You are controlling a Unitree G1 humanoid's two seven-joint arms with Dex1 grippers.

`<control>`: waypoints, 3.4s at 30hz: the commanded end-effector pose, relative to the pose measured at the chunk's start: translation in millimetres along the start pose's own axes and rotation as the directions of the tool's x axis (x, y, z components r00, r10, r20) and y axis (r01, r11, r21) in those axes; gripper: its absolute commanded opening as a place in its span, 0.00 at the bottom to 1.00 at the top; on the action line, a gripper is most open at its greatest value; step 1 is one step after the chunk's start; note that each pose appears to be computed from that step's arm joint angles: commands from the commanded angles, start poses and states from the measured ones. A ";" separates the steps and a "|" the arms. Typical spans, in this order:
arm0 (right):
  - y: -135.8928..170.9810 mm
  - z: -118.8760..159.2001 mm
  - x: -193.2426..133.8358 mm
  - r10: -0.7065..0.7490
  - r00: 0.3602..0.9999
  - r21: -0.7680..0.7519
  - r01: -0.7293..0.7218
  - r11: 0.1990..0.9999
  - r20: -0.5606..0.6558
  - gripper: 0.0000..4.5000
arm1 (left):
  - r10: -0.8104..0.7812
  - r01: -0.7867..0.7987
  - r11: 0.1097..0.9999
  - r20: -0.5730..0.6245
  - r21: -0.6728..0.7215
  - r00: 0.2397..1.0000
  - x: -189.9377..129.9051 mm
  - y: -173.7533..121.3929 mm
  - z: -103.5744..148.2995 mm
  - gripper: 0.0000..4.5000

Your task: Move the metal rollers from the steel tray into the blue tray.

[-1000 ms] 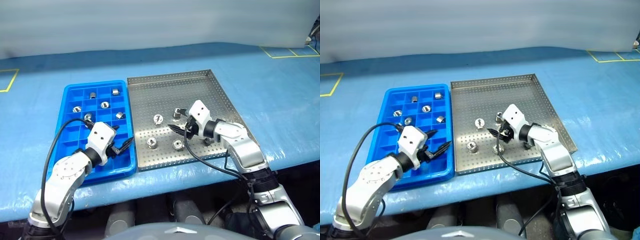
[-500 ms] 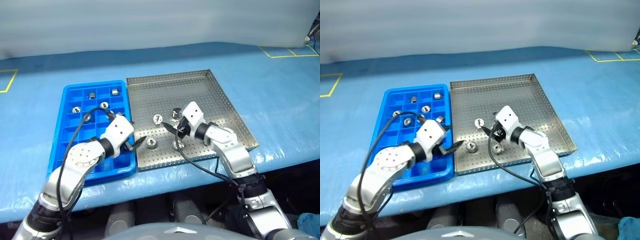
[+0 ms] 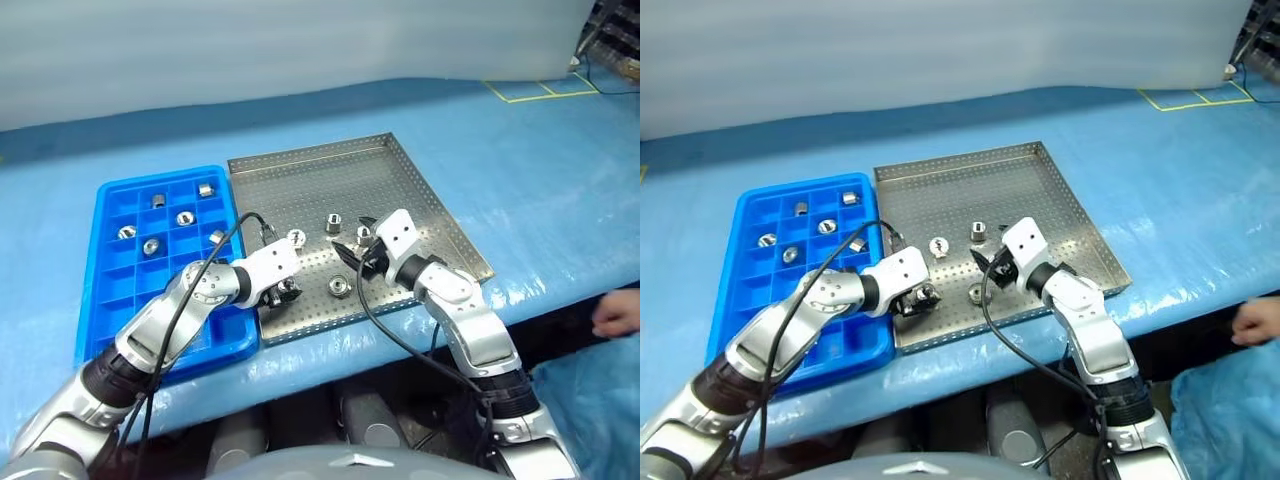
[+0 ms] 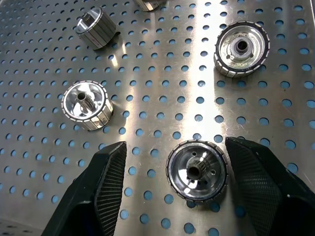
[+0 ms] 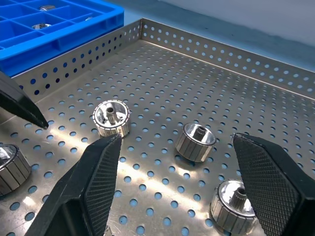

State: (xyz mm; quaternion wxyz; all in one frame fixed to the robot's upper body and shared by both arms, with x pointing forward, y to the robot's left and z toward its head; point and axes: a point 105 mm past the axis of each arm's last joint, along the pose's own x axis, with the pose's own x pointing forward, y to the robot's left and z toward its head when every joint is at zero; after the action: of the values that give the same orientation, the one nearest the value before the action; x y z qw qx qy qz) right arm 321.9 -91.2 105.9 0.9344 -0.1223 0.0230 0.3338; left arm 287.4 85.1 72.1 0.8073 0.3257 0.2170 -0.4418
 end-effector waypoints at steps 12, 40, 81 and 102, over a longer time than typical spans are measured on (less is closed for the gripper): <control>-0.5 17.2 0.7 -0.029 0.997 -0.026 0.031 0.999 0.065 0.84 | 0.141 -0.106 0.978 -0.193 0.180 0.971 -15.1 30.8 -27.6 0.77; 3.7 22.7 12.0 -0.005 0.996 -0.040 0.009 0.999 0.086 0.85 | 0.193 -0.198 0.979 -0.085 -0.052 0.978 -28.5 36.3 -22.2 0.53; 10.6 20.0 15.8 0.015 0.997 -0.044 -0.011 0.999 0.080 0.85 | 0.089 -0.084 0.996 -0.142 0.037 0.986 -22.1 35.1 -26.4 0.99; 8.4 22.5 16.1 -0.007 0.995 -0.041 0.011 0.999 0.099 0.85 | 0.020 -0.004 0.998 -0.263 0.061 0.965 -11.6 27.8 -53.9 0.99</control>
State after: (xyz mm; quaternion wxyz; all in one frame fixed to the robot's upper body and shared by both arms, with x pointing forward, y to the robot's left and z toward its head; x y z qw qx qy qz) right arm 327.2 -71.3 109.1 0.9327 -0.1260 0.0006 0.3381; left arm 308.6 130.3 76.9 0.7759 0.4152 0.2572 -0.3993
